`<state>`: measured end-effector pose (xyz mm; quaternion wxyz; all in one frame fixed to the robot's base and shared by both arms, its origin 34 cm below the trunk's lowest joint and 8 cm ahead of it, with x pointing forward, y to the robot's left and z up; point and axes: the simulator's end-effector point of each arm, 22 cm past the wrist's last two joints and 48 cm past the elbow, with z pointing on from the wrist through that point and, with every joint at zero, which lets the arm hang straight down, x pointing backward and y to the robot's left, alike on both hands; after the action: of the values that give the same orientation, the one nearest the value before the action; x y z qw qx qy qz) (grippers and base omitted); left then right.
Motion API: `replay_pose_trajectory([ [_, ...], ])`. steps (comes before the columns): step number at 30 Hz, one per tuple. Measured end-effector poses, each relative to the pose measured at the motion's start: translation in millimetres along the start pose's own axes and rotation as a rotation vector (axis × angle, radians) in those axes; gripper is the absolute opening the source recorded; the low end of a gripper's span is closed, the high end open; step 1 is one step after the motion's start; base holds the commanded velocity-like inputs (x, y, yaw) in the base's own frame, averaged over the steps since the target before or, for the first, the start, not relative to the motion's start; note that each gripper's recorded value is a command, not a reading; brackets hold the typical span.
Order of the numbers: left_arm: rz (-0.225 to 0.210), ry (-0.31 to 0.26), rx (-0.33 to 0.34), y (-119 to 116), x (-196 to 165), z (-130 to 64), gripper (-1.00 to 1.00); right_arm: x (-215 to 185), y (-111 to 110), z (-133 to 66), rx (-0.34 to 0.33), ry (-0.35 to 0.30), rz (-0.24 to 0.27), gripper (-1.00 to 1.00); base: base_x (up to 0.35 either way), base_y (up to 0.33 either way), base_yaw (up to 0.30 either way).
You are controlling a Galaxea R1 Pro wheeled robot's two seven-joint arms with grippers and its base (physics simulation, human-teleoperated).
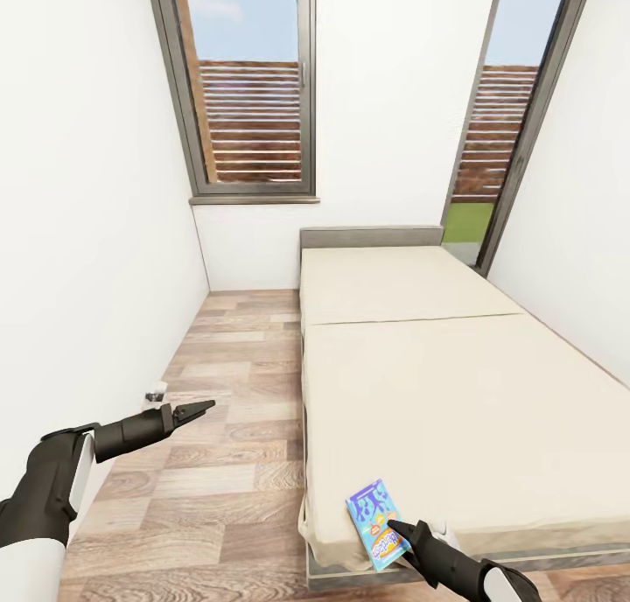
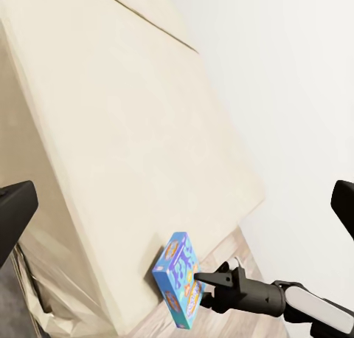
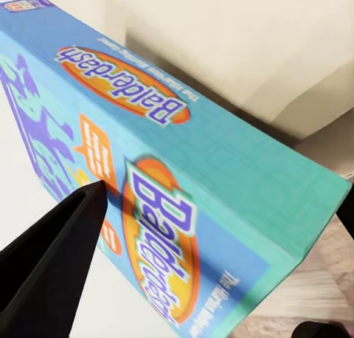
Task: Put all the toys in the child's room - the three board games (two on the bed and one on the table), the two jigsaw puzzles on the table, and the tennis ball on the table - inside the toy box on the table in the child's room.
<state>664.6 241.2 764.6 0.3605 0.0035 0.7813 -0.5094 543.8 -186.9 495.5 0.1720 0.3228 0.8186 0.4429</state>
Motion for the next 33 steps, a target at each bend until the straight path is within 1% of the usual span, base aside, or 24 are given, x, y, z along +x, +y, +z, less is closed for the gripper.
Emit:
replay_pose_trajectory([
  [5,-0.001,-0.001,0.001,-0.1,-0.3,-0.6,1.0,0.0,0.0,0.0,0.0,0.0,0.0,-1.0,0.0,0.0,0.0],
  [9,-0.003,-0.001,0.003,-6.2,-5.7,-2.0,1.0,-1.9,11.7,-3.2,-0.018,-0.004,0.015,-1.0,0.0,0.0,0.0],
  [13,-0.003,-0.001,0.002,-11.9,-10.8,-3.0,1.0,-7.8,22.2,-7.5,-0.034,-0.024,0.026,-1.0,0.0,0.0,0.0],
  [31,-0.004,-0.001,-0.001,-36.9,-32.9,-8.0,1.0,-10.3,52.3,-23.9,-0.033,-0.022,0.022,-1.0,0.0,0.0,0.0],
  [32,-0.004,-0.001,-0.001,-38.3,-34.1,-8.3,1.0,-10.1,54.1,-24.9,-0.034,-0.021,0.02,-1.0,0.0,0.0,0.0],
  [33,-0.004,-0.001,-0.001,-39.7,-35.3,-8.7,1.0,-10.7,60.3,-25.9,-0.054,-0.022,0.023,-1.0,0.0,0.0,0.0],
])
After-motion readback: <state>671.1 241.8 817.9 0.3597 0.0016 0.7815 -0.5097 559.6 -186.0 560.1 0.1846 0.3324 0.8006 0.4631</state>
